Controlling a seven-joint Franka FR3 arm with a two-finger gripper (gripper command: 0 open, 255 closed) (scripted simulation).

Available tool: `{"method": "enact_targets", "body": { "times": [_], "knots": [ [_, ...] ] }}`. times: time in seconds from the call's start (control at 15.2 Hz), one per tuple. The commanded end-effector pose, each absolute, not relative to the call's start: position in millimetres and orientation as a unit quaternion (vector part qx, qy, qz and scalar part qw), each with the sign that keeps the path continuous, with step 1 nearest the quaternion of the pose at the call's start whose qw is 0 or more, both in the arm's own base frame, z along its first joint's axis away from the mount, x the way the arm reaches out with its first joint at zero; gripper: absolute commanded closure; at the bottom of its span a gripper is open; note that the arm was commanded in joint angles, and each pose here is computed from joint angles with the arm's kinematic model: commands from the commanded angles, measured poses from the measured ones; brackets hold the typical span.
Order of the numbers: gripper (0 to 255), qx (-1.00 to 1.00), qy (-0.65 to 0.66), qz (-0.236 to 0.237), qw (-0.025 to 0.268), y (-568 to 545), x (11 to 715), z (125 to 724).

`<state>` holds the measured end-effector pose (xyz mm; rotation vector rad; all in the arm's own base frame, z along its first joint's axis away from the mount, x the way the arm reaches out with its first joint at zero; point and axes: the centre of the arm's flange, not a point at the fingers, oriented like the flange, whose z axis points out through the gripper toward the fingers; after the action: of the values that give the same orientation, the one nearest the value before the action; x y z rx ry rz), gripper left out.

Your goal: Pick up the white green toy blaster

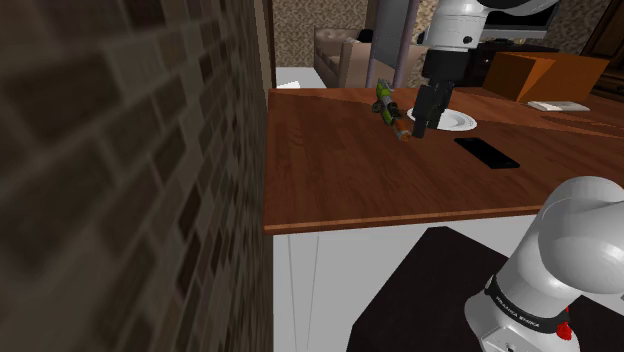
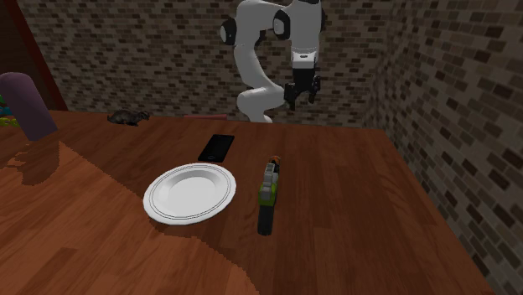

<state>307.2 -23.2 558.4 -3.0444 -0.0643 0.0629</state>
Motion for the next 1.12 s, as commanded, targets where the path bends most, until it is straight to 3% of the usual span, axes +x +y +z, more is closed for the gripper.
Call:
{"method": "enact_targets", "body": {
  "times": [0.0, 1.06],
  "knots": [
    [0, -0.998, -0.021, 0.021, 0.048, -23, 307, 558],
    [0, -0.981, 0.193, -0.023, 0.016, -160, 438, 527]
  ]
}}
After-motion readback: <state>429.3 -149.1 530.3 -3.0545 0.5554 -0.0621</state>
